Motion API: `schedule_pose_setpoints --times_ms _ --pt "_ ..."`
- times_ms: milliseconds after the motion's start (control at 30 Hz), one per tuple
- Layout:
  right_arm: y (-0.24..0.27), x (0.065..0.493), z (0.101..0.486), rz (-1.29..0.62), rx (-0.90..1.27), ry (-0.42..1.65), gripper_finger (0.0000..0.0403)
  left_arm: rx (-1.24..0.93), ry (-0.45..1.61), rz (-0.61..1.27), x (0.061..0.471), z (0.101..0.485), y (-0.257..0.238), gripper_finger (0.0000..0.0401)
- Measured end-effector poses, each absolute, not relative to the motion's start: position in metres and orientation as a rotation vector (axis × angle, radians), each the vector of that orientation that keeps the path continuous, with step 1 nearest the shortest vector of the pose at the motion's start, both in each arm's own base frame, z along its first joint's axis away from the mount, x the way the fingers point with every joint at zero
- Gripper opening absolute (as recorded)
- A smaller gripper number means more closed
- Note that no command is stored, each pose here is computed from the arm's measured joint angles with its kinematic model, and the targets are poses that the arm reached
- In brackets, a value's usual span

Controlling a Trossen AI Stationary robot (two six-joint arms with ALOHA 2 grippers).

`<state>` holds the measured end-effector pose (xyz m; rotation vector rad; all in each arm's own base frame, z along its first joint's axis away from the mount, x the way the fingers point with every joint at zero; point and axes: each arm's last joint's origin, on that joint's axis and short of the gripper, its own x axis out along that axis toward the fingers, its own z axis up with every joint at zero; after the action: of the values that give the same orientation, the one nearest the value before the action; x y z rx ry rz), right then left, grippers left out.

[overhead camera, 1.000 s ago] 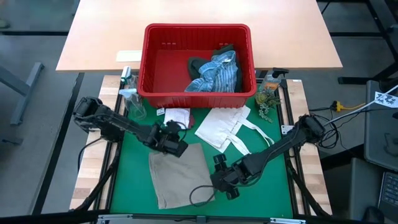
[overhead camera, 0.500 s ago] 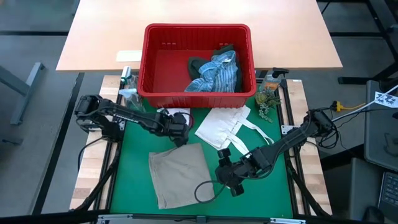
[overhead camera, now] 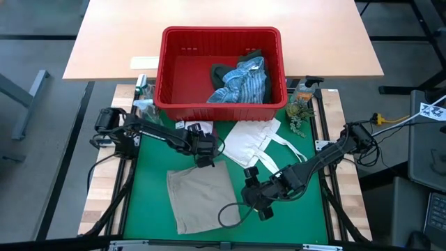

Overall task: Fold Laundry from Bin
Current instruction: Stack the folded red and white underwear on top of the gray shorts

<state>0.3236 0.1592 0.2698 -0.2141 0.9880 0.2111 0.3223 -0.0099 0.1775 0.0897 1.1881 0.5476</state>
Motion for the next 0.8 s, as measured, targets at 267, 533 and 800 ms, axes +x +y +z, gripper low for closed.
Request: schedule_pose_setpoints --times_ms 267,533,800 --pt "0.159 0.324 0.270 0.211 -0.214 0.988 0.0207 0.132 1.267 0.546 0.328 0.155 -0.001 0.0217" --pt "0.159 0.324 0.270 0.211 -0.214 0.988 0.0207 0.182 1.327 0.516 0.334 0.135 0.008 0.0212" --pt "0.159 0.324 0.270 0.211 -0.214 0.989 0.0207 0.134 1.333 0.514 0.335 0.134 0.016 0.0198"
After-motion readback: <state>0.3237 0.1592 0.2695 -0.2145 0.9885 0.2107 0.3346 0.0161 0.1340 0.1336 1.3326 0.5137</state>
